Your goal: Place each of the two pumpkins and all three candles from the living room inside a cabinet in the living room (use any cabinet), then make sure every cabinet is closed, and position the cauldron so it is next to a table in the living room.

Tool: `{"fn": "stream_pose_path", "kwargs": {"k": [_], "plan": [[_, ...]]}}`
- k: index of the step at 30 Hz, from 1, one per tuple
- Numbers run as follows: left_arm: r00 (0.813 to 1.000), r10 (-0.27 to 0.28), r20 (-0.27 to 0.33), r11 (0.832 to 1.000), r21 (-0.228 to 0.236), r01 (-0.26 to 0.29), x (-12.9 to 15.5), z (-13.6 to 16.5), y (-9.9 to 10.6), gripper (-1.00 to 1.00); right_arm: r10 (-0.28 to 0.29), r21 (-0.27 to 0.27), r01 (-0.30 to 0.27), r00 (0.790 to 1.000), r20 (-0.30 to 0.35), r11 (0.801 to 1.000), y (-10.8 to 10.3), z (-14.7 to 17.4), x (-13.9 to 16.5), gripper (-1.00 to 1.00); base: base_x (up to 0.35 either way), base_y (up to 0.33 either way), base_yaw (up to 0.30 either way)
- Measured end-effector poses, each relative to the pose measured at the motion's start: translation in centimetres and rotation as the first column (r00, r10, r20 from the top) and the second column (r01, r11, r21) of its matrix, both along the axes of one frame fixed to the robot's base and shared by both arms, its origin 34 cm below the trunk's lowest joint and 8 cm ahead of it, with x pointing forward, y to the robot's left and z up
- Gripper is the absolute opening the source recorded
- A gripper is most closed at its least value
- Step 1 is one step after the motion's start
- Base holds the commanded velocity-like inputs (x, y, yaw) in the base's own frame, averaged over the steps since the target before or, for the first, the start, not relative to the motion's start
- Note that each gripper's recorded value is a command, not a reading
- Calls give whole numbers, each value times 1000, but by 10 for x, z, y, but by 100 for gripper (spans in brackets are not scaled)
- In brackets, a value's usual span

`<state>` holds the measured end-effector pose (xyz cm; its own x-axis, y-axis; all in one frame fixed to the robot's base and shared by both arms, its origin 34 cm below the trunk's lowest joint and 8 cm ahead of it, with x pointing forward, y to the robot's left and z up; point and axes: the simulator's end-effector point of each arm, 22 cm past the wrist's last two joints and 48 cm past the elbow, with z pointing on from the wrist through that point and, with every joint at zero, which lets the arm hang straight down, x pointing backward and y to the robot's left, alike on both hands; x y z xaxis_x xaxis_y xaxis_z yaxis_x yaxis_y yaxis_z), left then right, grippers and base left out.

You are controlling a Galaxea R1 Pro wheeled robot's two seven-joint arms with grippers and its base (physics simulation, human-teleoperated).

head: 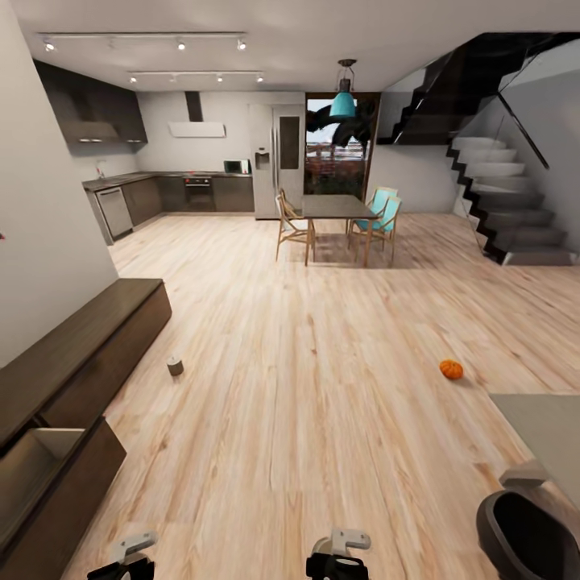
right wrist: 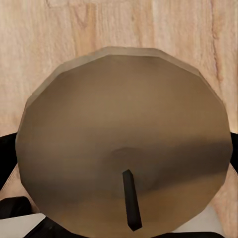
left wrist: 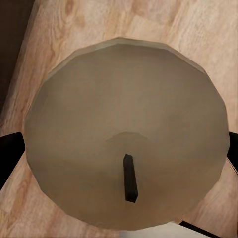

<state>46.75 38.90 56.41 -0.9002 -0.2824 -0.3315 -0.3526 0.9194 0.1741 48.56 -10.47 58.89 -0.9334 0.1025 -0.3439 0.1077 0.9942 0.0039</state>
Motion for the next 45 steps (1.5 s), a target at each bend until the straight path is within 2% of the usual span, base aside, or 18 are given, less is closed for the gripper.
{"fn": "stream_pose_path", "kwargs": {"k": [11,23,45], "plan": [[1000,0,8,1000,0,0,2,3,0,-100,0,1,0,1000,9,1000,0,3,3,-100,308,-112,264],[1000,0,9,1000,0,0,3,3,0,-100,0,2,0,1000,10,1000,1,3,3,-100,295,-132,135],[1000,0,8,1000,-3,0,0,24,-2,-100,1,2,-1,1000,9,1000,2,25,1,-100,15,-7,291]]}}
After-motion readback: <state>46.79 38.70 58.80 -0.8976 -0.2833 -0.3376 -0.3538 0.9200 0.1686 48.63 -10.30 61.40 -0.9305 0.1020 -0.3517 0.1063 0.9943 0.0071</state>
